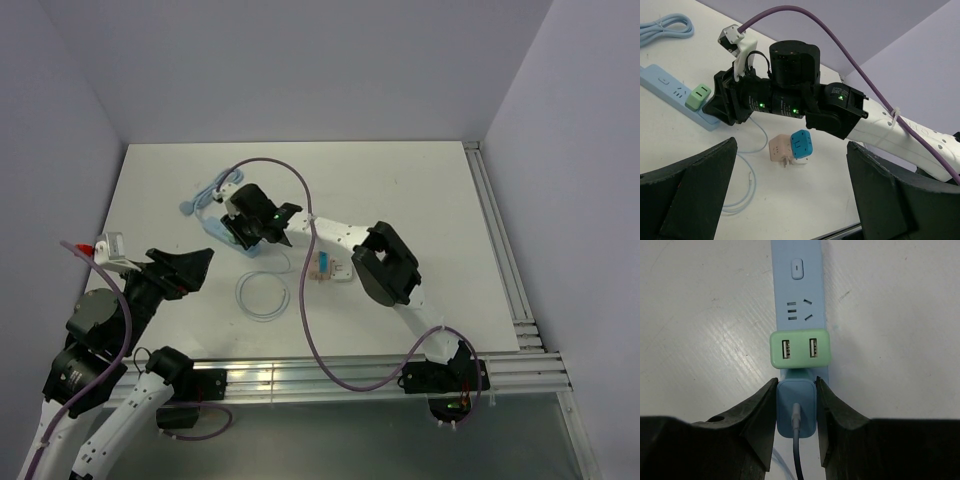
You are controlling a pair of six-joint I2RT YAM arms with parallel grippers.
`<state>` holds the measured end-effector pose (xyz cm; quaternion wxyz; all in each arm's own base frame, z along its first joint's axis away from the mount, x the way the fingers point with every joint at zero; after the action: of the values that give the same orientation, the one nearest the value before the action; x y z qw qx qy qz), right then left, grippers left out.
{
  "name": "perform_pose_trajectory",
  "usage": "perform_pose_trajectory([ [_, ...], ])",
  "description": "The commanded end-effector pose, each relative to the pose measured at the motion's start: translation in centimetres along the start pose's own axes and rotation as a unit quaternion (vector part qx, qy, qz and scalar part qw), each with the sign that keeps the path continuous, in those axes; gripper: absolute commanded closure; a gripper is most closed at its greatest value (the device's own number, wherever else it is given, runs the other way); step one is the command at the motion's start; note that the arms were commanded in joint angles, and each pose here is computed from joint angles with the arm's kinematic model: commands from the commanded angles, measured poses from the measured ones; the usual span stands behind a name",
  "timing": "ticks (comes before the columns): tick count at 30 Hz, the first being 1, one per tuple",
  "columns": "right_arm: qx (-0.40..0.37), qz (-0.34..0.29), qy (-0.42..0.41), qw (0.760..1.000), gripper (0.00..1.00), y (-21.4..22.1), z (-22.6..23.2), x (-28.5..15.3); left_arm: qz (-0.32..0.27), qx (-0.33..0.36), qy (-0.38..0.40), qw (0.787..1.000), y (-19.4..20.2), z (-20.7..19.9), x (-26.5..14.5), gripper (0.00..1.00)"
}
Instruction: Insert the plug
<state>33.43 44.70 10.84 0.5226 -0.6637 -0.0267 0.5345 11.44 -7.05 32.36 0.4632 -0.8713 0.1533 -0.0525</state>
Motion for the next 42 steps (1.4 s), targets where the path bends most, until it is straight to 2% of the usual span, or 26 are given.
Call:
perform_pose_trajectory([
  [1,0.028,0.217,0.070,0.973,1.00,11.5,-3.0,0.9,-0.006,-0.011,0.017,1.000,-0.4,-0.7,0.3,0.04],
  [11,-0.006,0.279,0.094,0.956,1.00,15.2,-2.8,2.7,-0.011,-0.017,0.018,1.000,-0.8,-0.8,-0.4,0.05],
  [22,0.020,0.318,0.084,0.944,1.00,20.4,-2.4,3.2,-0.005,-0.019,0.022,1.000,-0.6,-0.8,-0.7,0.05],
  [26,0.022,0.306,0.078,0.948,1.00,19.9,-2.3,3.6,-0.001,-0.019,0.021,1.000,-0.5,-0.7,-0.9,0.04],
  [29,0.024,0.265,0.093,0.959,1.00,17.7,-2.3,2.9,-0.002,-0.020,0.017,1.000,-0.4,-0.6,-1.0,0.04],
  [31,0.026,0.231,0.098,0.968,0.96,15.6,-2.2,2.1,-0.003,-0.022,0.016,1.000,-0.3,-0.4,-1.1,0.04],
  [32,0.025,0.223,0.099,0.970,0.90,15.0,-2.2,1.9,-0.004,-0.021,0.013,1.000,-0.3,-0.3,-1.0,0.04],
  [34,0.023,0.198,0.110,0.974,0.84,13.2,-2.2,1.3,-0.002,-0.022,0.006,1.000,0.0,-0.1,-1.0,0.03],
  [38,0.030,0.170,0.106,0.979,0.68,11.0,-1.9,0.6,-0.001,-0.026,-0.004,1.000,0.1,0.2,-0.8,0.03],
  [42,0.038,0.145,0.088,0.985,0.58,9.0,-1.2,-0.6,0.004,-0.035,-0.012,0.999,0.5,0.4,-0.7,0.03],
])
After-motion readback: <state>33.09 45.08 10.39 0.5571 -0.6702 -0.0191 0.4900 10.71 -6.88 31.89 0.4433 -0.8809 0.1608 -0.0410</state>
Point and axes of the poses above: each gripper's point midway between its finger pads, its own x axis out along the fingers, its own z axis along the line the jaws close on, y = z × x, the point moved 6 cm from there along -x, back along the fingers, and after that the axes turned 7 degrees about x, right-handed, at the moved point
